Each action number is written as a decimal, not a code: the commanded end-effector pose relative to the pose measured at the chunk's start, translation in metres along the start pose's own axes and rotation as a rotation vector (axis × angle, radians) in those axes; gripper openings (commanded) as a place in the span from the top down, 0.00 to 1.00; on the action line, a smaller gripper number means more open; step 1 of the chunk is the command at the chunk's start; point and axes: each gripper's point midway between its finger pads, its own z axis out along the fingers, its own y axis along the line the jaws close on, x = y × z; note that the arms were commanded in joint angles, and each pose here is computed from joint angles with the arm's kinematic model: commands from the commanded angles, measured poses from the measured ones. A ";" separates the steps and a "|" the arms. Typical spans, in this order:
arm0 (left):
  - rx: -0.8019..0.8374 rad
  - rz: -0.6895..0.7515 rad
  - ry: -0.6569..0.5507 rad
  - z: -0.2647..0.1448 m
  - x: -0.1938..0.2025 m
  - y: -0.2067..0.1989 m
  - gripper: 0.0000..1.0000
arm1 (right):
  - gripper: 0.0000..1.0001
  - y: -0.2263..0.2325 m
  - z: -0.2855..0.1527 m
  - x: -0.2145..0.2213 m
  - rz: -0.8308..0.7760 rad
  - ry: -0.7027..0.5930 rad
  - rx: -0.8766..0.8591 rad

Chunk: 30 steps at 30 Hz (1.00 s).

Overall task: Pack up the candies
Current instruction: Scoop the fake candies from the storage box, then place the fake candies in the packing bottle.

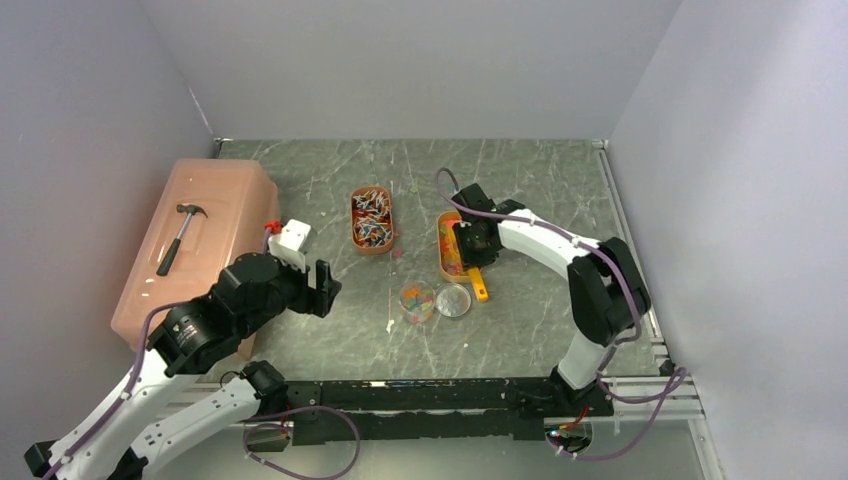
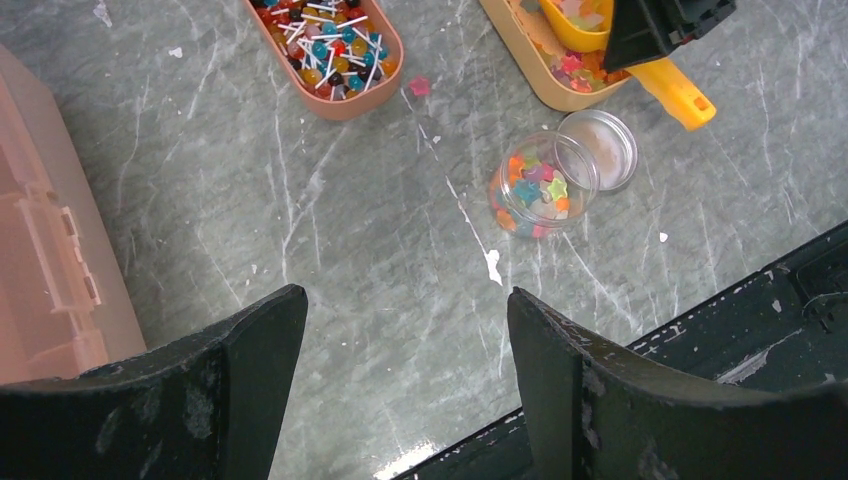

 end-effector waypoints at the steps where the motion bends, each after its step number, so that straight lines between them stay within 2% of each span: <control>1: -0.013 -0.004 -0.018 0.003 -0.006 0.001 0.21 | 1.00 0.003 -0.027 -0.021 -0.021 -0.147 -0.019; 12: -0.017 -0.004 -0.014 0.004 -0.005 0.001 0.21 | 1.00 0.009 -0.080 -0.021 -0.101 -0.309 -0.063; 21: -0.016 -0.008 -0.015 0.004 -0.005 0.001 0.21 | 1.00 0.046 -0.132 -0.003 -0.290 -0.449 -0.106; 30: -0.010 -0.016 -0.027 0.001 -0.007 0.001 0.21 | 1.00 0.074 -0.153 0.032 -0.375 -0.425 -0.180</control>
